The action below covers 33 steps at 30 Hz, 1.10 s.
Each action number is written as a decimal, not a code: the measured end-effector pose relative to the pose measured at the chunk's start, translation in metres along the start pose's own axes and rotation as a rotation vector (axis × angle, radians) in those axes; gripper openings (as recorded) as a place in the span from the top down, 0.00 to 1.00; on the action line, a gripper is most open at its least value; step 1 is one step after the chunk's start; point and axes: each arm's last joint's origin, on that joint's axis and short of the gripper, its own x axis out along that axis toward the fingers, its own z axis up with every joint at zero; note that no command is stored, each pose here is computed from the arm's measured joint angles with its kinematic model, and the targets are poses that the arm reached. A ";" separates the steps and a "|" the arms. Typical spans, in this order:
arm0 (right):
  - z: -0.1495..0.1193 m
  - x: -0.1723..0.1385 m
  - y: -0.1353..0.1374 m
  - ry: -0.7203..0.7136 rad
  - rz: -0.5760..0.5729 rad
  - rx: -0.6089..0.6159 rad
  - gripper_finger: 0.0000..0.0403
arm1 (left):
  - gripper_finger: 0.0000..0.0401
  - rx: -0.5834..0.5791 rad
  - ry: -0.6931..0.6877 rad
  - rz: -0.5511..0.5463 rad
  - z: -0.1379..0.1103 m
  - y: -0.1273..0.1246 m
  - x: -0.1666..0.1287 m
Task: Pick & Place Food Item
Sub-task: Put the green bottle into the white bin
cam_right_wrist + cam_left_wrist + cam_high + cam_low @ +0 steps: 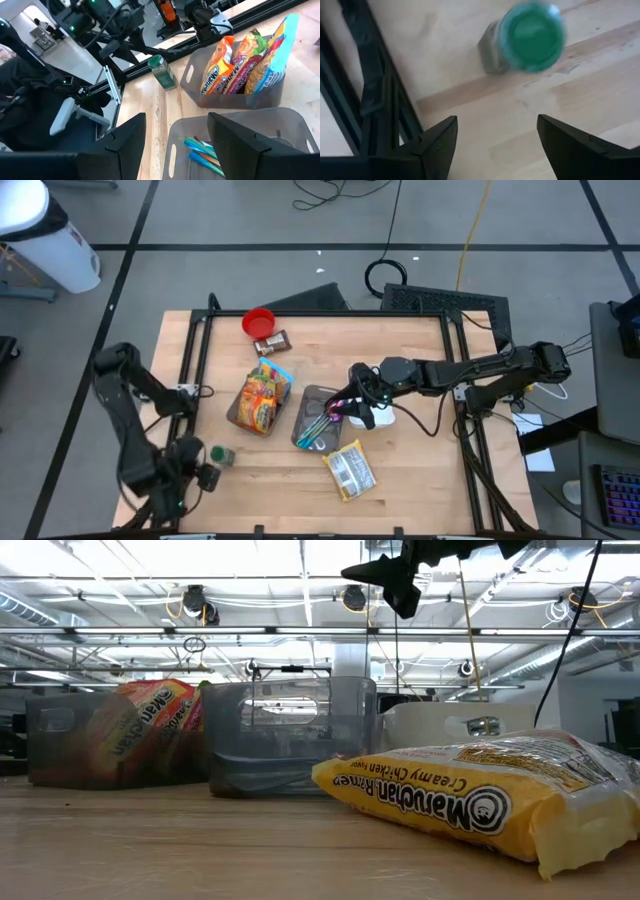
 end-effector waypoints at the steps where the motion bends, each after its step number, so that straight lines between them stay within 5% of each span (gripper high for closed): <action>1: 0.000 0.000 0.000 -0.001 0.000 0.005 0.49 | 0.32 -0.006 -0.003 -0.006 -0.005 0.001 0.002; 8: 0.000 0.000 0.000 -0.006 -0.011 0.028 0.49 | 0.35 0.040 -0.065 -0.018 -0.022 -0.004 0.018; 19: 0.003 -0.001 -0.005 -0.111 -0.185 0.065 0.49 | 0.36 0.166 -0.175 0.058 -0.038 0.017 0.031; 26: 0.001 0.000 -0.001 -0.113 -0.175 0.073 0.49 | 0.34 0.221 -0.250 0.082 -0.045 0.025 0.039; 33: -0.031 0.003 -0.001 -0.196 -0.238 0.065 0.49 | 0.35 0.228 -0.334 0.065 -0.052 0.020 0.056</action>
